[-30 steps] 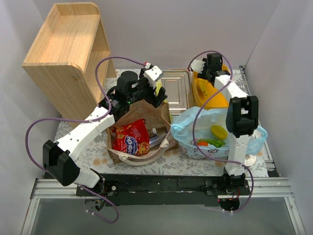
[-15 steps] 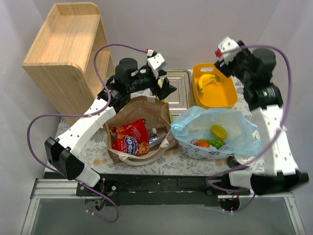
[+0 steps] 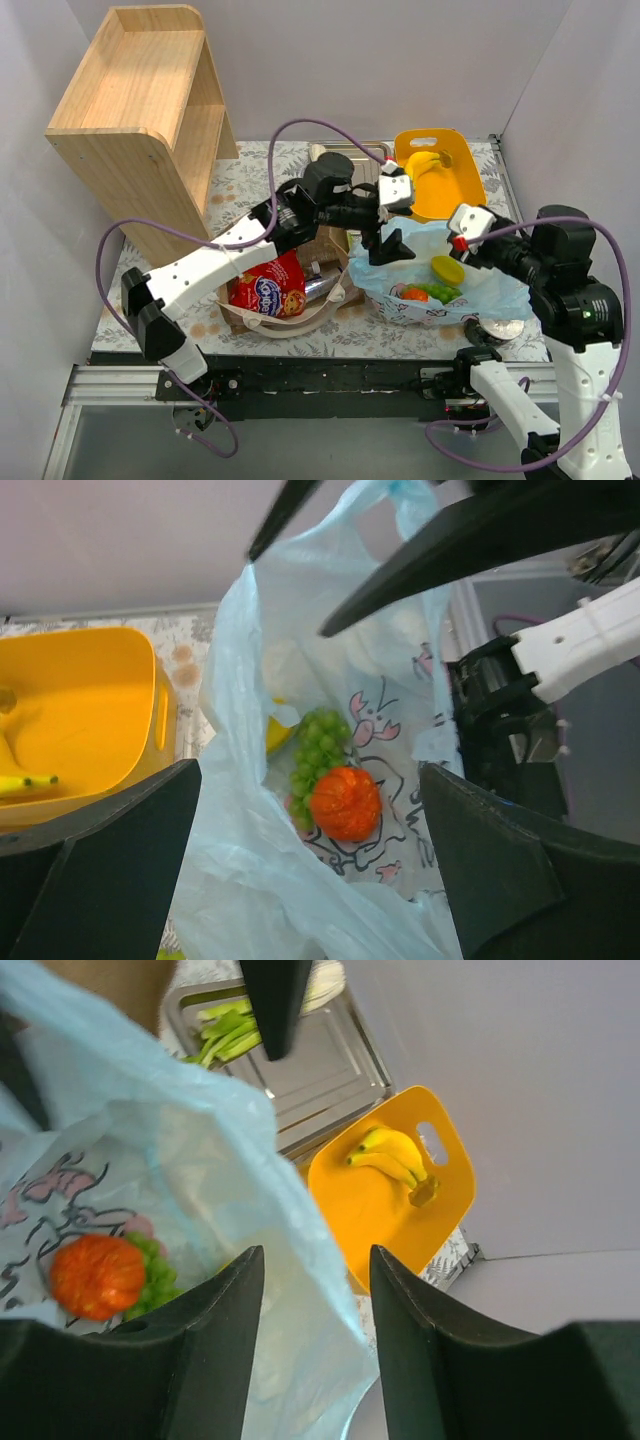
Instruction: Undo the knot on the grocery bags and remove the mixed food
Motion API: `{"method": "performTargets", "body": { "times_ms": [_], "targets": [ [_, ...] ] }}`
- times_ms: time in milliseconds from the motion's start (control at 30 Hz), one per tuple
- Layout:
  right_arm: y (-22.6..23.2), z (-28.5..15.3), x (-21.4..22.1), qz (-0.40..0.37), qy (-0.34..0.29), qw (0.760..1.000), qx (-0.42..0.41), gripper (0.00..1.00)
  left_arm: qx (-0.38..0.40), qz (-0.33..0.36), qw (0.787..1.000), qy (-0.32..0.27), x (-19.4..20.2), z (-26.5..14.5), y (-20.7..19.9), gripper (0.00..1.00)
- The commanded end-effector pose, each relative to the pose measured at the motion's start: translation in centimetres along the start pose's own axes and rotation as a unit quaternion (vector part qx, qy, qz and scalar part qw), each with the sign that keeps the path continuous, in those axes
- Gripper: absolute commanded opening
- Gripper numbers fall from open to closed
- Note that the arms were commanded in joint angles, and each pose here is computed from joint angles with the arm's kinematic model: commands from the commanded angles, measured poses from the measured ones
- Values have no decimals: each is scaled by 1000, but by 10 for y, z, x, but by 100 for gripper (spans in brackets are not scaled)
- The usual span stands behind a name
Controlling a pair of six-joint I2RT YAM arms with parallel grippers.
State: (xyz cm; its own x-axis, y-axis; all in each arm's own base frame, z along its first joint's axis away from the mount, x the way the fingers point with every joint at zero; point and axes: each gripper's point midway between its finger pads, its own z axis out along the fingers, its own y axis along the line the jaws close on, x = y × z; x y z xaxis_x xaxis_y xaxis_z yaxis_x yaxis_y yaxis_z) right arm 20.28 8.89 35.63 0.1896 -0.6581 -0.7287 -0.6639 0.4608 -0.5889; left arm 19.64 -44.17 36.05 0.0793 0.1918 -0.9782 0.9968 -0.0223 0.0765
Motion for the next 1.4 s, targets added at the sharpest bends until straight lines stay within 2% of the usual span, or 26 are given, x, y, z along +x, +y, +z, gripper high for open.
{"method": "performTargets", "body": {
  "times_ms": [0, 33, 100, 133, 167, 200, 267, 300, 367, 400, 467, 500, 533, 567, 600, 700, 833, 933, 967, 1000, 1067, 1167, 1200, 1267, 1300, 1367],
  "targets": [
    [49, -21, 5, -33, -10, 997, -73, 52, -87, 7, 995, 46, 38, 15, 38, 92],
    [73, -18, 17, -22, -8, 993, -117, 52, -120, 0, 991, 54, 44, 16, 51, 92],
    [90, -17, 28, -29, -14, 991, -126, 49, -128, 7, 990, 67, 56, 24, 59, 93],
    [100, -6, 48, -8, 5, 991, -134, 49, -138, 12, 988, 74, 61, 26, 66, 93],
    [89, 2, 48, -8, -2, 994, -105, 48, -148, 11, 987, 67, 54, 28, 71, 89],
    [86, 9, 54, 13, 3, 996, -89, 45, -151, 2, 986, 76, 64, 36, 76, 87],
    [84, 31, 77, 12, 23, 997, -79, 41, -151, -10, 986, 76, 66, 44, 79, 76],
    [84, 37, 85, 15, 30, 997, -77, 40, -150, -14, 986, 73, 66, 49, 82, 61],
    [96, 53, 115, 24, 58, 994, -85, 40, -145, -30, 987, 65, 63, 55, 81, 42],
    [103, 55, 125, 30, 71, 993, -94, 38, -140, -31, 988, 55, 54, 55, 81, 17],
    [136, 55, 137, 20, 72, 983, -166, 32, -107, -42, 993, 33, 38, 55, 68, 0],
    [174, 37, 145, 35, 85, 965, -246, 31, -95, -44, 994, 21, 27, 53, 62, 0],
    [196, 27, 136, 30, 54, 952, -299, 30, -85, -41, 996, 3, 10, 46, 54, 0],
    [207, 18, 134, -58, 18, 941, -334, 30, -68, -41, 997, -9, 0, 42, 46, 0],
    [222, 4, 136, -60, 16, 931, -360, 29, -45, -48, 998, -21, -9, 39, 35, 0],
    [220, 1, 137, -135, -4, 937, -323, 28, -21, -53, 997, -44, -32, 25, 18, 0],
    [222, 2, 143, -202, -20, 930, -306, 23, -2, -41, 998, -45, -31, 15, 1, 0],
    [217, 6, 139, -171, -19, 940, -294, 20, 6, -43, 998, -46, -29, 12, -4, 0],
    [208, 11, 133, -153, -18, 949, -275, 20, 9, -47, 998, -41, -25, 13, -6, 0],
    [200, 15, 129, -87, -4, 964, -251, 21, 9, -52, 998, -35, -21, 14, -7, 0],
    [164, 29, 112, -72, -12, 979, -191, 21, -2, -62, 998, -26, -12, 14, -3, 0],
    [143, 38, 88, -23, -29, 983, -181, 26, -14, -75, 997, -5, 11, 17, -2, 0],
    [139, 40, 83, -11, -34, 983, -182, 37, -19, -81, 997, 4, 21, 18, 0, 3],
    [138, 45, 75, 24, -40, 978, -202, 47, -38, -82, 996, 15, 29, 18, 6, 16],
    [139, 47, 72, 31, -48, 976, -210, 53, -49, -83, 995, 19, 33, 17, 9, 35],
    [143, 53, 75, 51, -44, 973, -222, 57, -88, -85, 992, 32, 38, 12, 21, 48]
  ]
}}
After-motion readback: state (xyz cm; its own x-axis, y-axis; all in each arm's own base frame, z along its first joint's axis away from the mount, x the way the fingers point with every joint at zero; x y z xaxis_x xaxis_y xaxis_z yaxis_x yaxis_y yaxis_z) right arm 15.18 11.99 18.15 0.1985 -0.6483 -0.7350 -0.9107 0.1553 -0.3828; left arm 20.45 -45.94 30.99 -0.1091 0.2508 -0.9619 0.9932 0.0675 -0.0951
